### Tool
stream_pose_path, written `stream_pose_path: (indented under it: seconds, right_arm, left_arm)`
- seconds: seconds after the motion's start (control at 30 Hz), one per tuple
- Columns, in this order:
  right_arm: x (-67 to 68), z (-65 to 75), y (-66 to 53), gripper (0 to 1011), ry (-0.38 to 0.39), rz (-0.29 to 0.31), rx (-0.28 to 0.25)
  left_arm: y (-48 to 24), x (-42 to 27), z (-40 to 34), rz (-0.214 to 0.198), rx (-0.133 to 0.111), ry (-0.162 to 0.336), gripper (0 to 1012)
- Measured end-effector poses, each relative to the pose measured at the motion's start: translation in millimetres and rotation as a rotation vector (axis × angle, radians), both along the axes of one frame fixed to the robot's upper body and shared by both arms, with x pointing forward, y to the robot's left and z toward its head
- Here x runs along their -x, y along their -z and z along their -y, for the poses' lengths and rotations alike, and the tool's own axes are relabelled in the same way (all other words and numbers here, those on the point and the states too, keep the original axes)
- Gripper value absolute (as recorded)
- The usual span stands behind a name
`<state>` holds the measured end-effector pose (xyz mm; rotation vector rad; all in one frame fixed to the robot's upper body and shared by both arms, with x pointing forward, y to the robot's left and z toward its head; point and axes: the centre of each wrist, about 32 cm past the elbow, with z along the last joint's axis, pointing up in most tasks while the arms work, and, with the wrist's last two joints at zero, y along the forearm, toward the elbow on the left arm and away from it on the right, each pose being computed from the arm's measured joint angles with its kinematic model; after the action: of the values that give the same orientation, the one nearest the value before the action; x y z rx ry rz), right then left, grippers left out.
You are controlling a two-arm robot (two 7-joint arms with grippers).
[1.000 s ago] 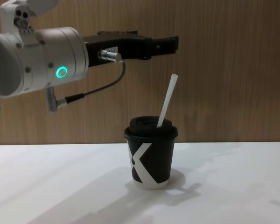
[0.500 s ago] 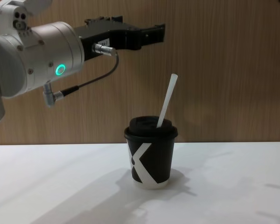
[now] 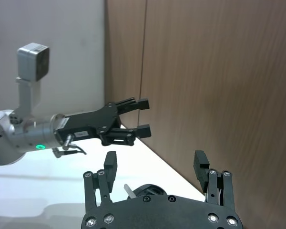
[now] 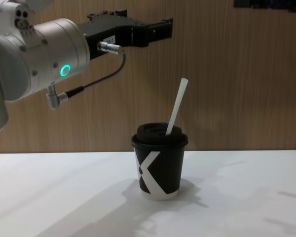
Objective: Pick up the straw with one hand, pass it to the other hand, and insert it into the cup.
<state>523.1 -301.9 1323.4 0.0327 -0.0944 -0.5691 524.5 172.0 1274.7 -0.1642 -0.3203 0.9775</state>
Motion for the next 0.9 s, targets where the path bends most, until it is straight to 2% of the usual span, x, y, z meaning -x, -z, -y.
stream_pose_path:
  seconds: [0.3, 0.7, 0.9]
  right_arm:
    - [6.0, -10.2, 1.2, 1001, 0.096, -0.023, -0.030]
    - [14.4, -32.2, 1.5, 1001, 0.268, -0.064, -0.101]
    - [16.3, -39.2, 1.1, 1001, 0.316, -0.078, -0.124]
  left_arm:
    - [-1.4, 2.4, 0.4, 0.008, 0.006, -0.004, 1003]
    - [-2.3, 4.9, 1.3, 0.007, 0.009, -0.010, 1003]
    - [-2.4, 5.6, 1.6, 0.005, 0.010, -0.011, 1003]
